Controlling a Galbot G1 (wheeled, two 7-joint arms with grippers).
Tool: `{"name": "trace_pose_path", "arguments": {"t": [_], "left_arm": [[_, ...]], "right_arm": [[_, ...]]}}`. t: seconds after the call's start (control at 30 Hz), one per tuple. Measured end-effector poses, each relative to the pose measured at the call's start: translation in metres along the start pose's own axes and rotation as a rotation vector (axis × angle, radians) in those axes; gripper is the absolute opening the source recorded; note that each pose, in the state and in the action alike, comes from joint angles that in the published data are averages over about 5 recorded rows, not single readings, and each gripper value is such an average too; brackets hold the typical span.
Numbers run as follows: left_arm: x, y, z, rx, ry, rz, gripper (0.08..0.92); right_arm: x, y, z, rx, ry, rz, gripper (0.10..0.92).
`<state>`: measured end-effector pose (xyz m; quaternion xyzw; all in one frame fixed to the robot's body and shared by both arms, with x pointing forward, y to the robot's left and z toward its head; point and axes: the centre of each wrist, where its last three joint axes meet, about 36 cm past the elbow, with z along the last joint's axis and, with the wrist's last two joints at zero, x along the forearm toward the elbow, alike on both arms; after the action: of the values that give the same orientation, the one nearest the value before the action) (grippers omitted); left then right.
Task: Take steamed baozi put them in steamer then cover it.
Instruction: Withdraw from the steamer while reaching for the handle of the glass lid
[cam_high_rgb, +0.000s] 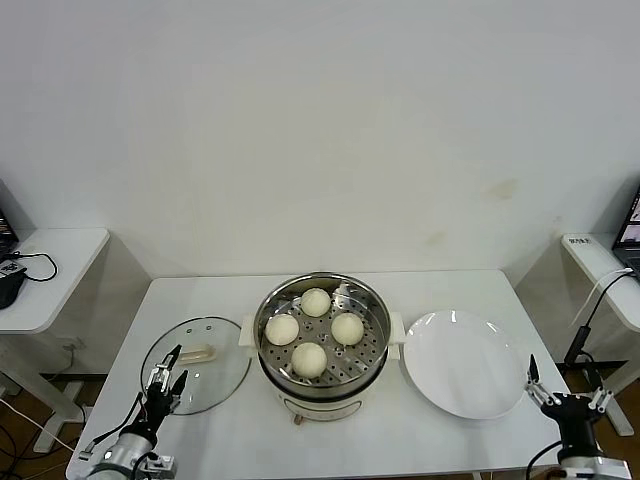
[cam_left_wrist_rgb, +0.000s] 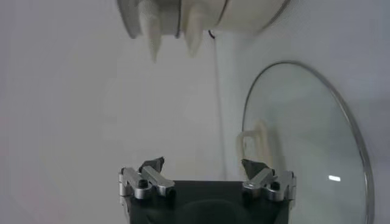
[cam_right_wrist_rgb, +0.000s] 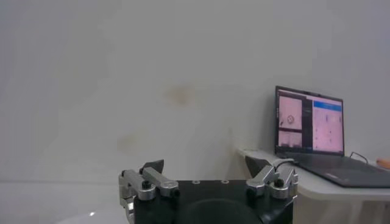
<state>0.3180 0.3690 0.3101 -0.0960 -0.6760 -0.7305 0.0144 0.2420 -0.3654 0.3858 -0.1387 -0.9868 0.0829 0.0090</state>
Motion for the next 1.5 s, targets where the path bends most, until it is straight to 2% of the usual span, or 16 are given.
{"name": "trace_pose_path", "arguments": {"t": [0.53, 1.5], "left_arm": [[-0.053, -0.007, 0.013, 0.017, 0.017, 0.0, 0.823], [-0.085, -0.015, 0.016, 0.048, 0.034, 0.028, 0.823]], "right_arm": [[0.013, 0.003, 0.003, 0.029, 0.023, 0.0, 0.823], [0.018, 0.005, 0.004, 0.047, 0.038, -0.02, 0.823]]}}
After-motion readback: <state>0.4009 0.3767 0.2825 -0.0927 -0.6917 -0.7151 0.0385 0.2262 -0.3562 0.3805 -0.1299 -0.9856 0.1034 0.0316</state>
